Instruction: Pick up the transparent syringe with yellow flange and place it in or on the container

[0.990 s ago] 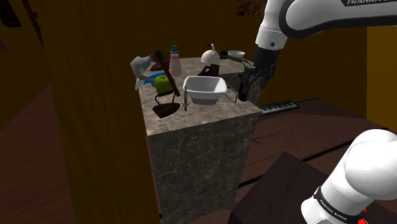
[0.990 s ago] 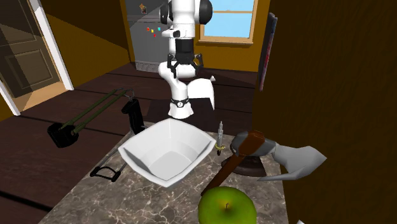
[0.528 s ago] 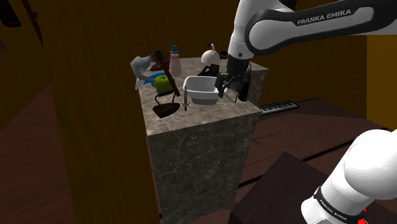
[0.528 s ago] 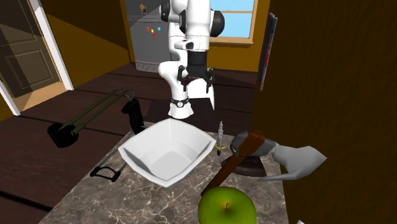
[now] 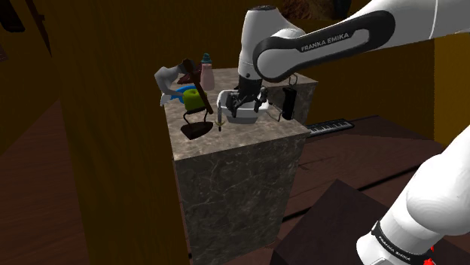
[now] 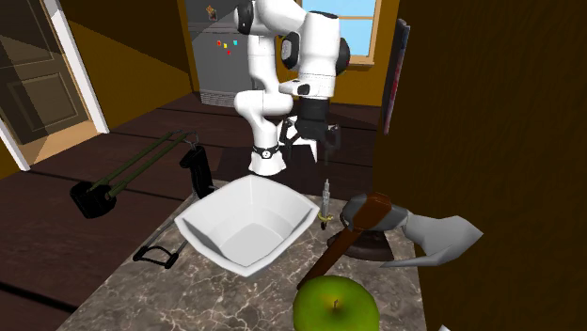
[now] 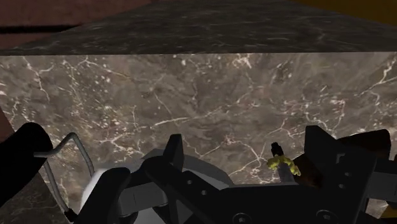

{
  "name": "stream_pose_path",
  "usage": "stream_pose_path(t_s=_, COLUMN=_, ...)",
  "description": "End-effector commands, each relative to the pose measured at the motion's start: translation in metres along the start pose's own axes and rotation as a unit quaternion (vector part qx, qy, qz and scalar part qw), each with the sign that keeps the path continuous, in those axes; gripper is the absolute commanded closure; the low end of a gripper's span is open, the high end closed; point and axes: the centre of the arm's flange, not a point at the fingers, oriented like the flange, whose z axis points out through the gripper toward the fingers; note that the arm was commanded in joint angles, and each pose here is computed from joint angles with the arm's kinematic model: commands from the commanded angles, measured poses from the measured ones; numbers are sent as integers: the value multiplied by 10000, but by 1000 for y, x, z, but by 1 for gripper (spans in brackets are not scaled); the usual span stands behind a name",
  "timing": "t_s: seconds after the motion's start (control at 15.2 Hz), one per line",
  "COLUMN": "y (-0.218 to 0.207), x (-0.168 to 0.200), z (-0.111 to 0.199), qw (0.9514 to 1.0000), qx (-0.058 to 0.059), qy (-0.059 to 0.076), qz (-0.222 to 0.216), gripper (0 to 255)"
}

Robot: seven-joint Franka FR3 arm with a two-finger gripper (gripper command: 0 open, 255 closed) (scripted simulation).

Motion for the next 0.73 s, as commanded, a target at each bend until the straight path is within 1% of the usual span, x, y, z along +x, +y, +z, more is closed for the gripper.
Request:
stream_pose_path(t_s=0.0, y=-16, x=17, z=13, qw=9999, qx=-44, qy=87, qz=83, gripper=0)
stream_pose_path(t_s=0.46, y=-71, x=75, z=53, qw=9985, qx=-214, qy=372, qz=345, gripper=0)
stream_pose_path(t_s=0.53, y=-72, x=76, z=54, qw=9985, qx=-215, qy=374, qz=346, gripper=0)
stream_pose_path(t_s=0.66, y=-71, x=77, z=64, qw=9985, qx=-215, qy=374, qz=346, gripper=0)
